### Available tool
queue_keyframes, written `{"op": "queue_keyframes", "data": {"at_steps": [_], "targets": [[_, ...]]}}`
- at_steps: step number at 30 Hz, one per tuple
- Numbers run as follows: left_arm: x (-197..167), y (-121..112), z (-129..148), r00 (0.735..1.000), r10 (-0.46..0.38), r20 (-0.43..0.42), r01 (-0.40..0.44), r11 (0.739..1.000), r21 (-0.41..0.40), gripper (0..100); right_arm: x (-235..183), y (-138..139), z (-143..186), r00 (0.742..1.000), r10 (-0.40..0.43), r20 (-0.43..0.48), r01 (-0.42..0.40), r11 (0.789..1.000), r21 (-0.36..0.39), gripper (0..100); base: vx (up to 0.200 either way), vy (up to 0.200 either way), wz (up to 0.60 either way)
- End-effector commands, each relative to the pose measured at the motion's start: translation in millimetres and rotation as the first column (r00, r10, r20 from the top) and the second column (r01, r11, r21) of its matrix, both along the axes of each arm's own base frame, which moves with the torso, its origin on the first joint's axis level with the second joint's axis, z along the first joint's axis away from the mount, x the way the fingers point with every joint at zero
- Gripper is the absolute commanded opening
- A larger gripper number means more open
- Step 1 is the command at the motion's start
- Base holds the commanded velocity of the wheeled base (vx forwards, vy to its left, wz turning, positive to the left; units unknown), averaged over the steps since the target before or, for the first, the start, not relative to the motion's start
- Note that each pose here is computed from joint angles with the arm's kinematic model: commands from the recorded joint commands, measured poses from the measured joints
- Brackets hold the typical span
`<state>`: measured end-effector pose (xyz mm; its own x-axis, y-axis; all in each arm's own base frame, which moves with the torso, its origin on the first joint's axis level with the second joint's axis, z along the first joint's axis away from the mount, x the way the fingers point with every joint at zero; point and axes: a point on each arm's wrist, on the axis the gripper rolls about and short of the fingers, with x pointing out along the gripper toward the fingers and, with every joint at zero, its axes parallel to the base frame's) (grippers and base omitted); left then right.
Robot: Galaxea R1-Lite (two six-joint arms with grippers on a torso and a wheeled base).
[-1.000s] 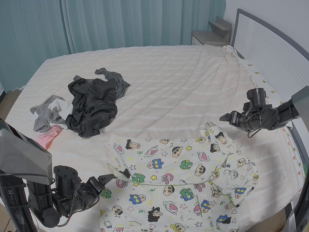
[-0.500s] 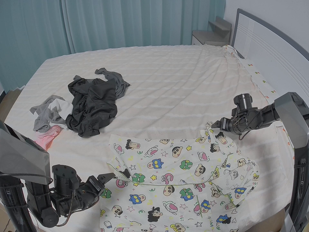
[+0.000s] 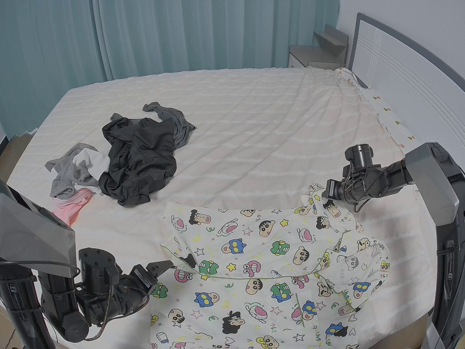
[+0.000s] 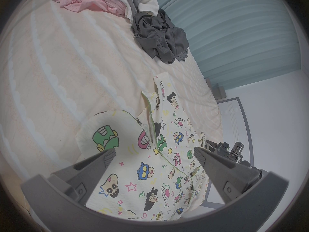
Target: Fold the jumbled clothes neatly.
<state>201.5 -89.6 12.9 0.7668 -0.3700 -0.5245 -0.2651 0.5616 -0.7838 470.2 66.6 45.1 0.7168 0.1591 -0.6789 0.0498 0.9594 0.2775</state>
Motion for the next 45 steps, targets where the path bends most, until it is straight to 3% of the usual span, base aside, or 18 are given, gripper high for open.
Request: {"op": "queue_keyframes", "data": {"at_steps": [1, 8, 12, 18, 36, 37, 42, 45], "targets": [[-3, 1, -1, 1.0, 0.0, -0.004, 0.0, 1.0, 0.002, 100, -1, -4, 9, 1.0, -0.015, 0.014, 0.015, 1.0, 0.01, 0, 0.0, 0.0, 0.0], [-3, 1, -2, 1.0, 0.022, -0.004, -0.022, 1.0, 0.021, 100, -2, -11, 22, 0.998, -0.041, 0.044, 0.04, 0.999, 0.026, 0, 0.0, 0.0, 0.0], [-3, 0, -2, 1.0, 0.021, -0.004, -0.021, 1.0, 0.021, 100, -1, -20, 37, 0.991, -0.101, 0.086, 0.094, 0.992, 0.08, 0, 0.0, 0.0, 0.0], [-3, 0, -2, 1.0, 0.021, -0.002, -0.021, 1.0, 0.021, 100, 4, -37, 38, 0.98, -0.152, 0.127, 0.141, 0.985, 0.097, 0, 0.0, 0.0, 0.0], [-3, 0, -2, 1.0, 0.021, -0.002, -0.021, 1.0, 0.021, 100, 2, -60, 6, 0.975, -0.215, 0.046, 0.212, 0.975, 0.062, 0, 0.0, 0.0, 0.0], [-3, 0, -2, 1.0, 0.021, -0.002, -0.021, 1.0, 0.021, 100, 2, -59, 8, 0.975, -0.215, 0.05, 0.212, 0.975, 0.065, 100, 0.0, 0.0, 0.0], [-3, 0, 0, 1.0, 0.019, 0.006, -0.019, 1.0, 0.02, 100, -7, -66, 23, 0.97, -0.237, 0.061, 0.232, 0.969, 0.083, 100, 0.0, 0.0, 0.0], [-5, -3, 6, 0.999, 0.001, 0.033, -0.001, 1.0, 0.012, 100, -30, -72, 42, 0.962, -0.269, 0.042, 0.261, 0.956, 0.132, 100, 0.0, 0.0, 0.0]]}}
